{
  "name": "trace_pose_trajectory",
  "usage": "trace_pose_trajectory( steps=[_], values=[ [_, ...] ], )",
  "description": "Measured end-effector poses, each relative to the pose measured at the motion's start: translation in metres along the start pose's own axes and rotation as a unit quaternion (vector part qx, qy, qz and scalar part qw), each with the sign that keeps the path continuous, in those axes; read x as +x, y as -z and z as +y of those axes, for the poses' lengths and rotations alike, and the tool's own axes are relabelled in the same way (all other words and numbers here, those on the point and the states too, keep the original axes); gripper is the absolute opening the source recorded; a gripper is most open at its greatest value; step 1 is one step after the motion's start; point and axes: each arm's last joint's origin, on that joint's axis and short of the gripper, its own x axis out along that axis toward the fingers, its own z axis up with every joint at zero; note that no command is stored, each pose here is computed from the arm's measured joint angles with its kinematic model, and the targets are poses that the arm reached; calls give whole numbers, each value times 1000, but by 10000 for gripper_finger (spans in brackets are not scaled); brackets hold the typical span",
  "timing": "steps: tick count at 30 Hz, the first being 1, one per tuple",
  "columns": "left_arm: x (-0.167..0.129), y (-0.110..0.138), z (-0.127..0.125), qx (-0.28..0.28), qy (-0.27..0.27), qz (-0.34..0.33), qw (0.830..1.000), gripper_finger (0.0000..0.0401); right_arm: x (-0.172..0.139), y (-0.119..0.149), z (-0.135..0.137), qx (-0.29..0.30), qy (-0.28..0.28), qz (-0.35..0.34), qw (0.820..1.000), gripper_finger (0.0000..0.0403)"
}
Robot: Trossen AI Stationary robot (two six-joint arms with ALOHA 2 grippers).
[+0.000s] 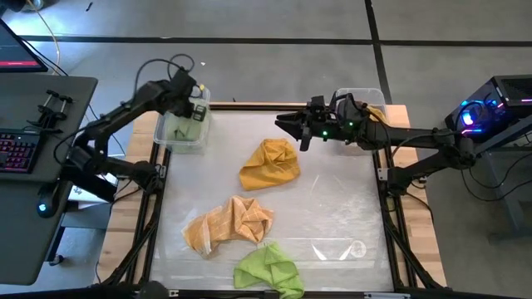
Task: Sort towels by color in basket
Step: Put the green microfiber towel into the left transparent bin
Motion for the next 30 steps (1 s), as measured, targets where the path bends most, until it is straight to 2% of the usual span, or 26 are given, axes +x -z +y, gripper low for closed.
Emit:
trace_pose_trajectory(
  steps=[5, 11, 13, 15, 17, 19, 22, 26, 30],
  values=[
    [20, 1, 3, 17, -23, 14, 999, 17, 0, 3, 2, 2, -1, 9, 1000, 126],
    [-8, -14, 10, 29, -11, -39, 999, 15, 0, 3, 1, 2, 0, 11, 1000, 126],
    [-26, -16, 12, 28, 11, -50, 998, 14, 0, 3, 1, 3, 1, 12, 1000, 126],
    [-41, -13, 10, 19, 54, -51, 997, 12, 0, 4, 1, 3, 2, 16, 1000, 126],
    [-51, -5, 5, 18, 114, -45, 992, 10, 0, 5, 2, 3, 2, 19, 1000, 126],
    [-52, 3, -1, 25, 147, -39, 988, 7, 0, 6, 2, 3, 4, 23, 1000, 126],
    [-34, 16, -8, 25, 140, -14, 990, 1, 0, 8, 1, 3, 9, 34, 999, 126],
    [-1, 29, -11, -4, 118, 3, 993, 1, 0, 9, 0, 3, 11, 37, 999, 126],
    [23, 39, -5, -30, 64, 27, 997, 0, 0, 9, 1, 16, 13, 41, 999, 126]
  ],
)
